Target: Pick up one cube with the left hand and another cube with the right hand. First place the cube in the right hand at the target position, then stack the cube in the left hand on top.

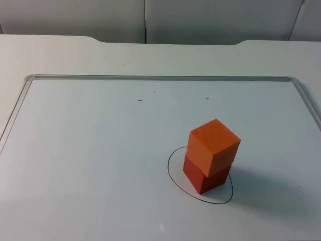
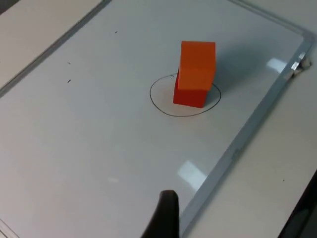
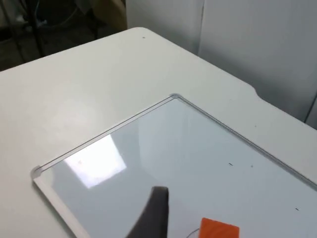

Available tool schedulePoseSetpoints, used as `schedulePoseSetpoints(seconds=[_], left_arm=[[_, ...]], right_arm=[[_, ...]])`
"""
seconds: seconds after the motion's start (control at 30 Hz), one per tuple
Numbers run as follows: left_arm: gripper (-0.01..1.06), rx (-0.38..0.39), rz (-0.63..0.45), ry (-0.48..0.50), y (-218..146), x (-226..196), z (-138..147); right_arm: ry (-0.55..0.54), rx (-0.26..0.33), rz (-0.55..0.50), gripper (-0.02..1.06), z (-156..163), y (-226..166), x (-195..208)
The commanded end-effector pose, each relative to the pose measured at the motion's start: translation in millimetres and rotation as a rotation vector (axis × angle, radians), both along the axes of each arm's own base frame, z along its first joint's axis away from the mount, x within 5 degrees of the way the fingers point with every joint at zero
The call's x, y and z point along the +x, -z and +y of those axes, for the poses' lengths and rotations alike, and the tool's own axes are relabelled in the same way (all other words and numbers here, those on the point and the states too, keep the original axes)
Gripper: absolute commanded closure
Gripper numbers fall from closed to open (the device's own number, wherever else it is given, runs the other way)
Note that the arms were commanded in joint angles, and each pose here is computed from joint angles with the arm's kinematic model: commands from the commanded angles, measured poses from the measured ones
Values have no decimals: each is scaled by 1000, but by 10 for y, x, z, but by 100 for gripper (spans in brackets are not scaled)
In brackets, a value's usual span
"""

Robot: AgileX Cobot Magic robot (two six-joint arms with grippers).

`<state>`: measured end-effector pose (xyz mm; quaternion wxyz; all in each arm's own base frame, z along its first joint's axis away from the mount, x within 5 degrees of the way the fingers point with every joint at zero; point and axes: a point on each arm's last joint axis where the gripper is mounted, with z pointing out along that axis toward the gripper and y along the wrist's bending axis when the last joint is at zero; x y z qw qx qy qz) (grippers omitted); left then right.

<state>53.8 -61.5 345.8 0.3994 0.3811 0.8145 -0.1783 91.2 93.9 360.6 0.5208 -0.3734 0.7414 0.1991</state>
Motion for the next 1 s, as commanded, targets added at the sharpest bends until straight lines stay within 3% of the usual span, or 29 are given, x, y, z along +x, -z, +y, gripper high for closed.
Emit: schedulePoseSetpoints(seconds=[0.0,0.2,0.37,0.57,0.87,0.97], left_arm=[[28,-58,-16,-10,62,-119,115],[28,-210,-67,-43,330,-488,506],[28,-285,-108,-54,467,-655,688],[28,-177,-69,-82,589,-638,722],[28,-141,-89,-75,624,-617,720],[21,-142,-91,-76,623,-616,720]], right_arm=[[-36,8,-15,22,23,0,-20],[-154,-27,-5,22,71,29,-102],[-173,-45,22,22,73,56,-124],[-181,-50,35,22,73,66,-134],[-187,-52,38,22,75,69,-140],[-190,-57,32,22,75,69,-140]])
